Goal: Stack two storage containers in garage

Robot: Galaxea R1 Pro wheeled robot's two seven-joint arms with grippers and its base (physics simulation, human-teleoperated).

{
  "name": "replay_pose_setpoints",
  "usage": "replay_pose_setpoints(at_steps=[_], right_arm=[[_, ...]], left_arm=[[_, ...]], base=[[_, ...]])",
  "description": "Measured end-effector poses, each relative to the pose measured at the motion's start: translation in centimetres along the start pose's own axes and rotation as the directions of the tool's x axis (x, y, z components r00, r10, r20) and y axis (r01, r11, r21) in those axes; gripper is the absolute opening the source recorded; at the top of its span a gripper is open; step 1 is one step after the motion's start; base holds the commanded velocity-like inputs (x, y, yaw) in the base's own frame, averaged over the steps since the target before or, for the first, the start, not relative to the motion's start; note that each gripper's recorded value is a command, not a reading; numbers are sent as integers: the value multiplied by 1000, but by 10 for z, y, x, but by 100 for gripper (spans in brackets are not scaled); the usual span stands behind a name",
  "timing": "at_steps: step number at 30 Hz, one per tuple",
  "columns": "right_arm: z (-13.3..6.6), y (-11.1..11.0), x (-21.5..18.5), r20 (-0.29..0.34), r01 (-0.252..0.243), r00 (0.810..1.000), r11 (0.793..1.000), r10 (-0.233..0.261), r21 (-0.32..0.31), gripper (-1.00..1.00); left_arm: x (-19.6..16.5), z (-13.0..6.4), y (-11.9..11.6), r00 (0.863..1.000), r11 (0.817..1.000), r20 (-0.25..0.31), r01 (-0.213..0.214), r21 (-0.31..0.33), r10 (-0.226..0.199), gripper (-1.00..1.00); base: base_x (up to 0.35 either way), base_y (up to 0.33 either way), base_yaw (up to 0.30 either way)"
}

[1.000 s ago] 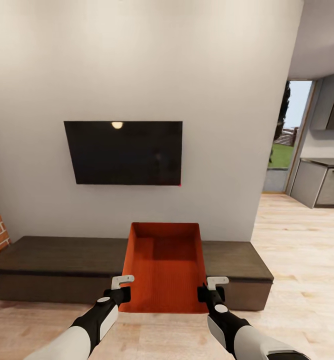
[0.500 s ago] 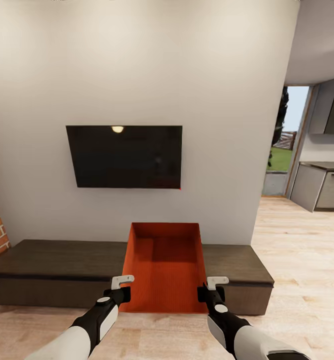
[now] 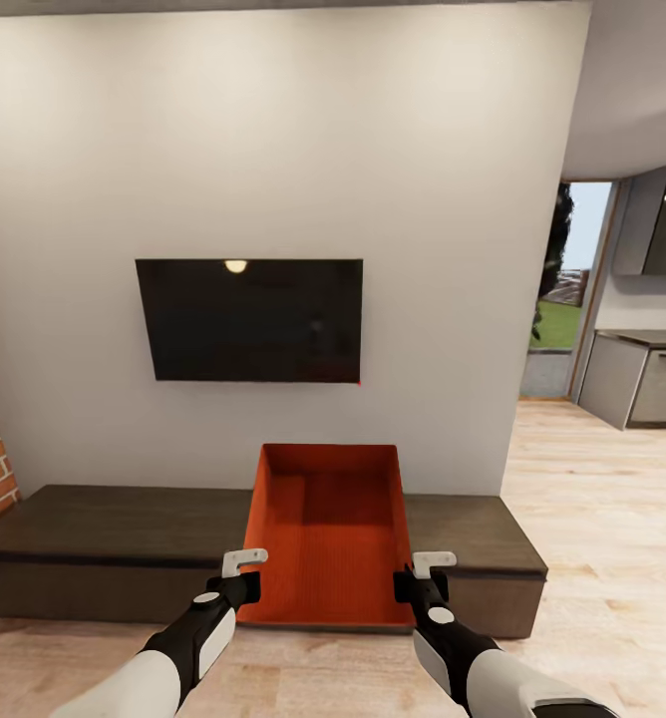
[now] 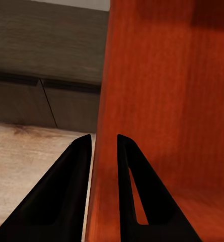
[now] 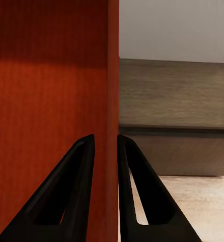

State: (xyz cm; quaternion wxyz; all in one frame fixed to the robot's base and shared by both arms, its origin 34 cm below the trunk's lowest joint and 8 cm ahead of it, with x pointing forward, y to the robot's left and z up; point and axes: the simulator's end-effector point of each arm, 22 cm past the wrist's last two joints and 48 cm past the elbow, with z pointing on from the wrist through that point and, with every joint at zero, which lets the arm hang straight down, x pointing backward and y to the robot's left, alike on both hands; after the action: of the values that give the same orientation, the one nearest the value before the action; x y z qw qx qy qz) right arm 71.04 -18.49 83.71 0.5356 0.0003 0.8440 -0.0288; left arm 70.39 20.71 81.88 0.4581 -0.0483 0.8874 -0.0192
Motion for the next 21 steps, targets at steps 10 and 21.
replay_pose_setpoints(at_steps=[10, 21], right_arm=[[-3, 0, -9, 16, -1, 1000, 1000, 1, 1, -100], [-6, -1, -18, 33, -2, 999, 1000, 2, 1, -100]], left_arm=[[-8, -4, -1, 1000, 1000, 16, 0, 2, 0, -100], [-17, -8, -2, 999, 1000, 33, 0, 3, 0, -100]], base=[[0, 0, 0], [0, 0, 0]])
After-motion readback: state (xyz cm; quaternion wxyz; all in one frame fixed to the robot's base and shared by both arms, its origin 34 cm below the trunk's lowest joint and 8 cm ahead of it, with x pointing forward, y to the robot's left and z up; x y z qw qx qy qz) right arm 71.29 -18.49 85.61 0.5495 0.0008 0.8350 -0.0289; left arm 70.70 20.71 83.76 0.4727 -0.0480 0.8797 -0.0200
